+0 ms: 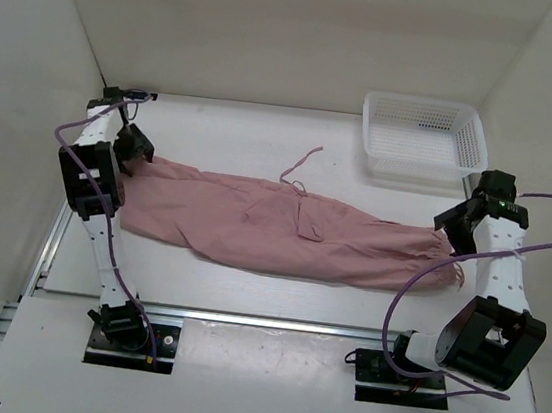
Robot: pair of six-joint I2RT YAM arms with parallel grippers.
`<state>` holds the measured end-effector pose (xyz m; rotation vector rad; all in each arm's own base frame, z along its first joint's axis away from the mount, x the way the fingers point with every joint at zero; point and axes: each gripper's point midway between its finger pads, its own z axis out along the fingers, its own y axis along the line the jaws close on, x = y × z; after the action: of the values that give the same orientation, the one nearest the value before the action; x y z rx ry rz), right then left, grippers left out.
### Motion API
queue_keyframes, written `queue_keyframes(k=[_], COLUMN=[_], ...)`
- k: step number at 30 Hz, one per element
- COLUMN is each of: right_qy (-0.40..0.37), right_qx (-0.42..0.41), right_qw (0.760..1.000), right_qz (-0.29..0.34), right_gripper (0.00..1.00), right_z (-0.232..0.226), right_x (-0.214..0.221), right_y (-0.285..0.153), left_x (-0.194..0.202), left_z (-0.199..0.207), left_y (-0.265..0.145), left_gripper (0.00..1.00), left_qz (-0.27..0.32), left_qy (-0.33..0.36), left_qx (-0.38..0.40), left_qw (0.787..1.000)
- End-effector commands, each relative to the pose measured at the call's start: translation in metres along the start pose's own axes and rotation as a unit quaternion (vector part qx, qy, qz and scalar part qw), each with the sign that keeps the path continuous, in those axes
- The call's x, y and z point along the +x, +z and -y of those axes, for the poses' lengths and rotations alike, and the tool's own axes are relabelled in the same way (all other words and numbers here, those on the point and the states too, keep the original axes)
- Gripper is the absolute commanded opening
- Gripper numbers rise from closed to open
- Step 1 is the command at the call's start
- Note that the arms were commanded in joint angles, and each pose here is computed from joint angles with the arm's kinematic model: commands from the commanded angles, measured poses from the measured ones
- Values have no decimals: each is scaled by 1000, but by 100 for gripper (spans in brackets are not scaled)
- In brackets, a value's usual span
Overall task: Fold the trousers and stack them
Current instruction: Fold the trousers
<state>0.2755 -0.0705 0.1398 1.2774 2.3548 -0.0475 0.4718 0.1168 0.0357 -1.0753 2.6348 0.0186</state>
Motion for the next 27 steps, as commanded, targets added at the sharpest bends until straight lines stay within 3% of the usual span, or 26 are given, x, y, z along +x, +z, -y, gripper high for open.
queue_keyframes(k=[1, 2, 3, 4, 9, 14, 16, 18, 19, 21, 22, 27], right_qy=[5, 5, 5, 10, 9, 8, 9, 9, 9, 4, 5, -3], right_qx=[-8, -8, -8, -8, -6, 0, -3, -3, -3, -6, -9, -14], right_qw=[1000, 1000, 1000, 1000, 1000, 1000, 1000, 1000, 1000, 1000, 1000, 1000], right_qz=[16, 16, 16, 16, 13, 6, 9, 9, 9, 6, 10, 12], right_gripper=[70, 70, 70, 70, 70, 70, 70, 70, 70, 70, 70, 70], right_z=[-10, -10, -10, -11, -8, -4, -6, -6, -6, -6, -7, -9], right_x=[-13, -13, -13, -13, -10, -5, -6, -6, -6, -5, -6, -5], right_y=[-8, -8, -8, -8, -9, -6, -5, -5, -5, -6, -8, -11], left_x=[-10, -7, -7, -11, -32, -36, -37, -42, -40, -42, -41, -45], left_z=[17, 21, 21, 21, 17, 15, 21, 27, 31, 35, 34, 24], left_y=[-23, -23, -23, -25, -77, -101, -92, -88, -73, -72, -70, -96], left_gripper=[68, 52, 20, 10, 10, 10, 15, 29, 54, 86, 97, 98], left_qz=[14, 14, 14, 21, 85, 105, 96, 91, 76, 67, 61, 91], left_qy=[0, 4, 4, 4, -1, 2, 8, 9, 11, 12, 12, 13], left_qx=[34, 35, 35, 34, 33, 38, 46, 53, 56, 59, 56, 42], left_qw=[999, 999, 999, 999, 996, 994, 994, 994, 996, 996, 996, 995])
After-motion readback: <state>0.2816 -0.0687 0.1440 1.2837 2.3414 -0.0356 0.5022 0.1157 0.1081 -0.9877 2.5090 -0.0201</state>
